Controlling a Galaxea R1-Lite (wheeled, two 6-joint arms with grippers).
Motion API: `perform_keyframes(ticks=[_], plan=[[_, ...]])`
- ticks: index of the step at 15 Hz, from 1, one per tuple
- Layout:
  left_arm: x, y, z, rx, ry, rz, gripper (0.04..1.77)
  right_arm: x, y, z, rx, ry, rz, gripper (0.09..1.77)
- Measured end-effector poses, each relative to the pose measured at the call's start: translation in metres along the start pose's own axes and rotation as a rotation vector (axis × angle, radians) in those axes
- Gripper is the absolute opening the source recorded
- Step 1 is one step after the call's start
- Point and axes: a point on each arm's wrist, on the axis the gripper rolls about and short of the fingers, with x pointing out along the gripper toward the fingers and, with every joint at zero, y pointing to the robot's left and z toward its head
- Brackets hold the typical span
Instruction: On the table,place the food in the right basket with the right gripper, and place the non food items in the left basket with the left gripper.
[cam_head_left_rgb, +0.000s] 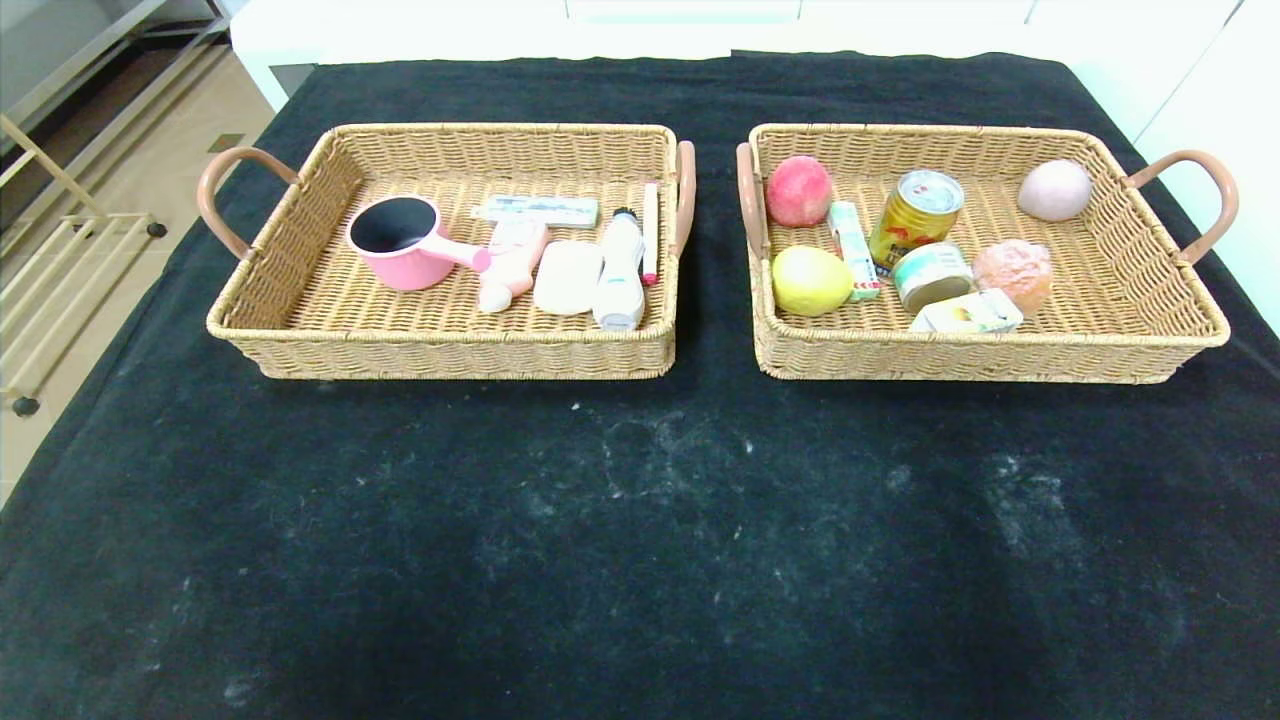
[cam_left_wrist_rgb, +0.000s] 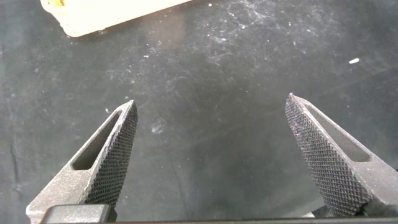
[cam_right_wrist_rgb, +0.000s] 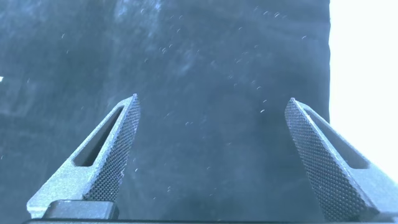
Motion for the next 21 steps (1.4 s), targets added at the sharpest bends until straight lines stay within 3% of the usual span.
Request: perform_keyframes(ticks=[10, 14, 19, 21], plan=[[-0.016, -0.014, -0.045, 0.015, -0.052, 0.004, 1.72, -0.009, 0.008, -0.043, 0.001, -0.074, 0.018, 1.7], [-0.01, -0.015, -0.061, 0.022, -0.109, 0.025, 1.72, -0.009, 0.01, -0.052, 0.027, -0.168, 0.023, 1.7], [0.023, -0.004, -0.078, 0.062, -0.238, 0.146, 1.72, 0.012, 0.011, -0.056, 0.089, -0.354, 0.014, 1.7], [0.039, -0.001, -0.097, 0.06, -0.229, 0.177, 1.72, 0.025, 0.014, -0.067, 0.083, -0.376, 0.025, 1.7]])
